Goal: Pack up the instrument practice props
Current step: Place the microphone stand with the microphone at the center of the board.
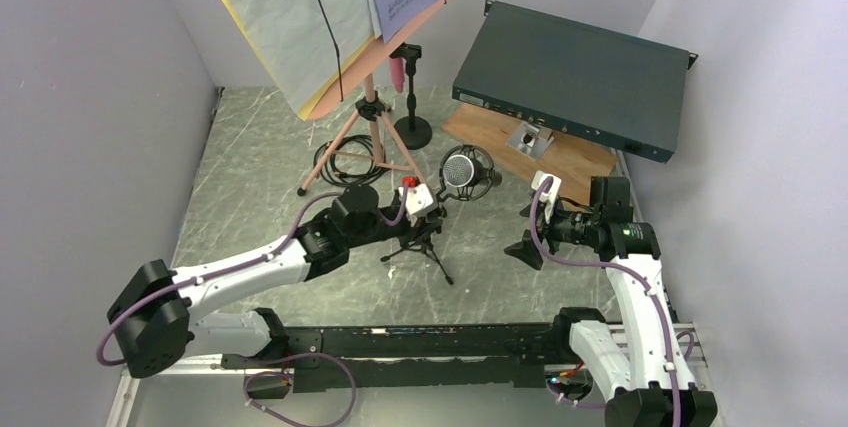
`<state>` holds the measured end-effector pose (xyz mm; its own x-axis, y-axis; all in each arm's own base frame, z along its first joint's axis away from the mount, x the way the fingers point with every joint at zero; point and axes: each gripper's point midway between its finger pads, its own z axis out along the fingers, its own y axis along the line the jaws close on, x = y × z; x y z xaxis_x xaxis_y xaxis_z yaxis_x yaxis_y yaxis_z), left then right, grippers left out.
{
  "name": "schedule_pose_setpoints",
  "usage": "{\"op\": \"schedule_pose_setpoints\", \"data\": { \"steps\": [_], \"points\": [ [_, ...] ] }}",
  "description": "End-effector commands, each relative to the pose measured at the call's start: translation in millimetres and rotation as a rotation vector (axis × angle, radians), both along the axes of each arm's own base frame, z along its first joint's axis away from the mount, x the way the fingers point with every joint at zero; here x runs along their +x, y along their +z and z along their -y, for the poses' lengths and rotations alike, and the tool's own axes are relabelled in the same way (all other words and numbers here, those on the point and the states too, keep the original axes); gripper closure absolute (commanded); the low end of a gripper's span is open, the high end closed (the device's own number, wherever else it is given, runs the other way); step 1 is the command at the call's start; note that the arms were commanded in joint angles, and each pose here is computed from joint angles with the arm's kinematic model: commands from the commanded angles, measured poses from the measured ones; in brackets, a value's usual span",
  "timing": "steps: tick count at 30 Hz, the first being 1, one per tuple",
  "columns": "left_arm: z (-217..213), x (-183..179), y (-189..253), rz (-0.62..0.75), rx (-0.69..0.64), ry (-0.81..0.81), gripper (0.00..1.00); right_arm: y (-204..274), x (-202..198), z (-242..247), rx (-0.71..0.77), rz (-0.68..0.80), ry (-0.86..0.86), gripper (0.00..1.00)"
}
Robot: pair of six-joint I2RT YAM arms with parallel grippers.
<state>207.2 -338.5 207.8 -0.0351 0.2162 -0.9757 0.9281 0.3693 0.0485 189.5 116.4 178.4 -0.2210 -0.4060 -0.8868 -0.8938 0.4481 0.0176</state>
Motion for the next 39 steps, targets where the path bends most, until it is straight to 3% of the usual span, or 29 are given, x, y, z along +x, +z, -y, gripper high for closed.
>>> {"op": "schedule_pose_setpoints", "data": {
  "steps": [1, 8, 14, 23, 26, 30, 34, 39],
  "points": [
    [17.0, 27.9, 69.0, 0.200, -0.224, 0.068, 1.00, 5.1, -3.5, -3.9, 0.023, 0.034, 0.035, 0.00],
    [23.5, 33.3, 33.5, 0.119, -0.227, 0.098, 1.00, 4.9, -3.3, -3.4, 0.023, 0.033, 0.032, 0.00],
    [18.2, 29.2, 9.4, 0.062, -0.184, 0.107, 0.82, 4.9, -3.1, -3.2, 0.024, 0.032, 0.031, 0.00],
    [4.0, 14.8, -6.6, -0.040, -0.172, 0.123, 0.69, 5.0, -2.7, -2.6, 0.025, 0.032, 0.027, 0.00],
    [-3.1, 15.1, -4.6, -0.068, -0.177, 0.161, 0.58, 4.9, -2.6, -2.2, 0.025, 0.032, 0.026, 0.00],
    [-17.2, 8.9, 5.3, -0.113, -0.175, 0.198, 0.34, 5.3, -2.5, -1.7, 0.024, 0.035, 0.024, 0.00],
    [-31.5, -8.2, 23.2, -0.150, -0.203, 0.186, 0.01, 5.4, -2.5, -1.7, 0.024, 0.036, 0.024, 0.00],
    [-42.6, -31.3, 59.5, -0.155, -0.262, 0.122, 0.00, 4.6, -3.0, -2.0, 0.024, 0.037, 0.028, 0.00]
  ]
}}
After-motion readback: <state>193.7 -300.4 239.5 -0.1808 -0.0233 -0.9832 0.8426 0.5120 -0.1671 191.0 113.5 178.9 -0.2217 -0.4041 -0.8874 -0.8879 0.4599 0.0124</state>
